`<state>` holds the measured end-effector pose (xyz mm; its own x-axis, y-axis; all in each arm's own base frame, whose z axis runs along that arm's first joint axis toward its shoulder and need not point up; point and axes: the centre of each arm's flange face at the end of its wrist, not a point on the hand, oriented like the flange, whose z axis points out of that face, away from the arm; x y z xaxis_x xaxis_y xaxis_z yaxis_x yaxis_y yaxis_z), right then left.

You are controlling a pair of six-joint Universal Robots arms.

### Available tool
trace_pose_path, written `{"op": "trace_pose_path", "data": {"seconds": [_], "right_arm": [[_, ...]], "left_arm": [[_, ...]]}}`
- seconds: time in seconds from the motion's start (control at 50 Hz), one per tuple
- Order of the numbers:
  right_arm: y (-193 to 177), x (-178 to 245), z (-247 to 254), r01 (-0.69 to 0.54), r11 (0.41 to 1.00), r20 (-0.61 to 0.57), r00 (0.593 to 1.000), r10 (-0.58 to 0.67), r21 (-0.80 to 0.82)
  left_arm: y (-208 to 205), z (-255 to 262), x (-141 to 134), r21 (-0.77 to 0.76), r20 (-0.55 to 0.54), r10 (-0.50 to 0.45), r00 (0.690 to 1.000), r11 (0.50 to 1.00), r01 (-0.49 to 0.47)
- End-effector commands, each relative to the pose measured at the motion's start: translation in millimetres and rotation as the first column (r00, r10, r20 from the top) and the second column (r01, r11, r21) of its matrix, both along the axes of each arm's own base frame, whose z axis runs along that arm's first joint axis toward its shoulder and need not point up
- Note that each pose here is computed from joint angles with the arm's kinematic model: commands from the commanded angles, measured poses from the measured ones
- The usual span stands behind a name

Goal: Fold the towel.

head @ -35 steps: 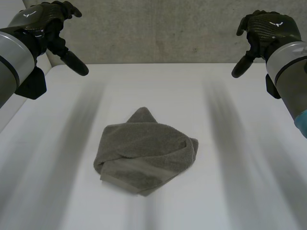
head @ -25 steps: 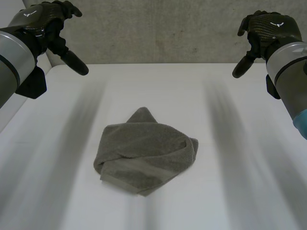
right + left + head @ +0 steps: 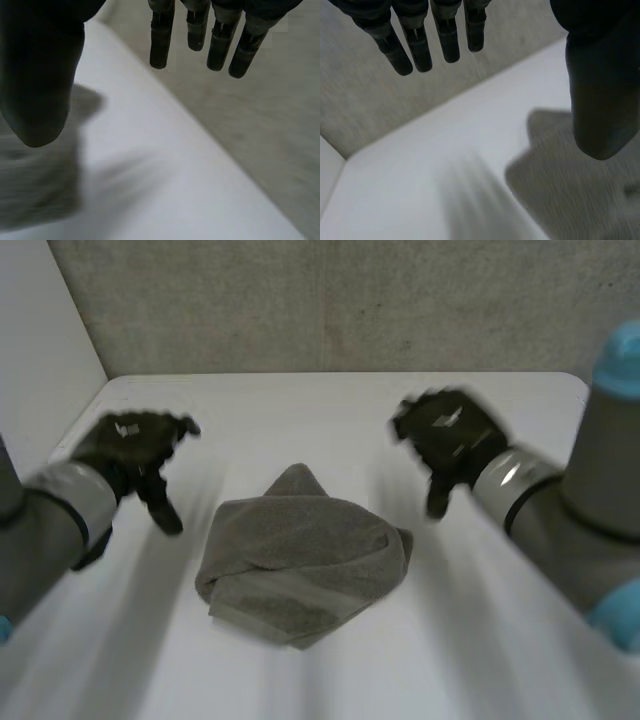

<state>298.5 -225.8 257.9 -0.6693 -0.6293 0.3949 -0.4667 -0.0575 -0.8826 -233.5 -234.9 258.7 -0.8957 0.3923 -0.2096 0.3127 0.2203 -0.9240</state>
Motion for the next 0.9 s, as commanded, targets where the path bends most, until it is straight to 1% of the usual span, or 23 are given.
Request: {"op": "trace_pose_path", "data": {"seconds": [0.02,0.04,0.06,0.1,0.12,0.16,0.22,0.28,0.32,0.38,0.42,0.5,0.58,0.6,0.64,0.66,0.7,0.76,0.8,0.82,0.86,0.88,0.9], "right_arm": [[38,15,-47,-0.213,0.964,-0.031,0.975,0.221,0.161],[42,16,-58,-0.229,0.954,-0.039,0.97,0.241,0.192],[42,16,-58,-0.229,0.954,-0.04,0.97,0.241,0.193],[47,21,-77,-0.245,0.942,-0.062,0.962,0.266,0.229],[47,21,-77,-0.246,0.942,-0.063,0.962,0.266,0.229],[54,29,-95,-0.276,0.931,-0.091,0.948,0.304,0.239],[55,31,-103,-0.279,0.929,-0.104,0.945,0.311,0.244],[51,32,-110,-0.257,0.94,-0.117,0.95,0.288,0.225],[44,30,-111,-0.213,0.958,-0.131,0.962,0.239,0.19],[42,30,-111,-0.194,0.965,-0.135,0.966,0.219,0.176],[35,28,-110,-0.159,0.975,-0.139,0.974,0.181,0.155],[31,28,-102,-0.144,0.982,-0.125,0.979,0.159,0.121],[24,25,-75,-0.125,0.991,-0.085,0.988,0.129,0.048],[24,25,-75,-0.125,0.991,-0.085,0.988,0.129,0.048],[9,14,-54,-0.083,0.997,-0.056,0.995,0.083,-0.002],[9,14,-54,-0.083,0.997,-0.055,0.995,0.083,-0.002],[-2,7,-40,-0.054,0.998,-0.039,0.998,0.052,-0.043],[-6,6,-35,-0.039,0.997,-0.035,0.999,0.037,-0.062],[-17,5,-26,-0.01,0.995,-0.033,0.999,0.007,-0.096],[-17,5,-26,-0.01,0.995,-0.033,0.999,0.006,-0.096],[-43,-12,-20,0.086,0.987,-0.047,0.995,-0.093,-0.135],[-43,-12,-20,0.087,0.987,-0.047,0.994,-0.094,-0.135],[-54,-19,-19,0.13,0.978,-0.061,0.988,-0.141,-0.161]], "left_arm": [[5,-53,2,0.074,0.04,-0.004,0.999,0.997,0.001],[5,-66,1,0.091,0.046,-0.009,0.999,0.996,0.004],[5,-66,0,0.092,0.046,-0.009,0.999,0.996,0.004],[10,-85,-8,0.108,0.048,-0.038,0.998,0.994,0.032],[10,-85,-8,0.108,0.048,-0.038,0.998,0.994,0.032],[12,-100,-15,0.122,0.054,-0.061,0.997,0.991,0.054],[11,-107,-17,0.127,0.055,-0.066,0.996,0.99,0.058],[11,-112,-22,0.12,0.052,-0.079,0.996,0.99,0.072],[12,-115,-29,0.099,0.044,-0.096,0.994,0.991,0.092],[11,-117,-31,0.091,0.044,-0.102,0.994,0.991,0.098],[11,-120,-33,0.09,0.051,-0.105,0.993,0.991,0.1],[9,-117,-34,0.079,0.048,-0.106,0.993,0.992,0.102],[5,-99,-37,0.029,0.025,-0.105,0.994,0.994,0.105],[5,-99,-37,0.029,0.025,-0.105,0.994,0.994,0.105],[2,-65,-38,-0.064,-0.018,-0.103,0.995,0.993,0.101],[2,-65,-38,-0.064,-0.018,-0.103,0.995,0.993,0.101],[2,-31,-38,-0.161,-0.061,-0.109,0.992,0.982,0.098],[2,-16,-39,-0.205,-0.08,-0.113,0.99,0.974,0.095],[0,11,-41,-0.279,-0.109,-0.122,0.986,0.956,0.087],[0,11,-41,-0.279,-0.109,-0.122,0.986,0.956,0.087],[-4,24,-43,-0.308,-0.12,-0.127,0.985,0.948,0.085],[-4,24,-43,-0.308,-0.12,-0.127,0.985,0.948,0.085],[-7,26,-45,-0.307,-0.117,-0.127,0.985,0.948,0.086]]}}
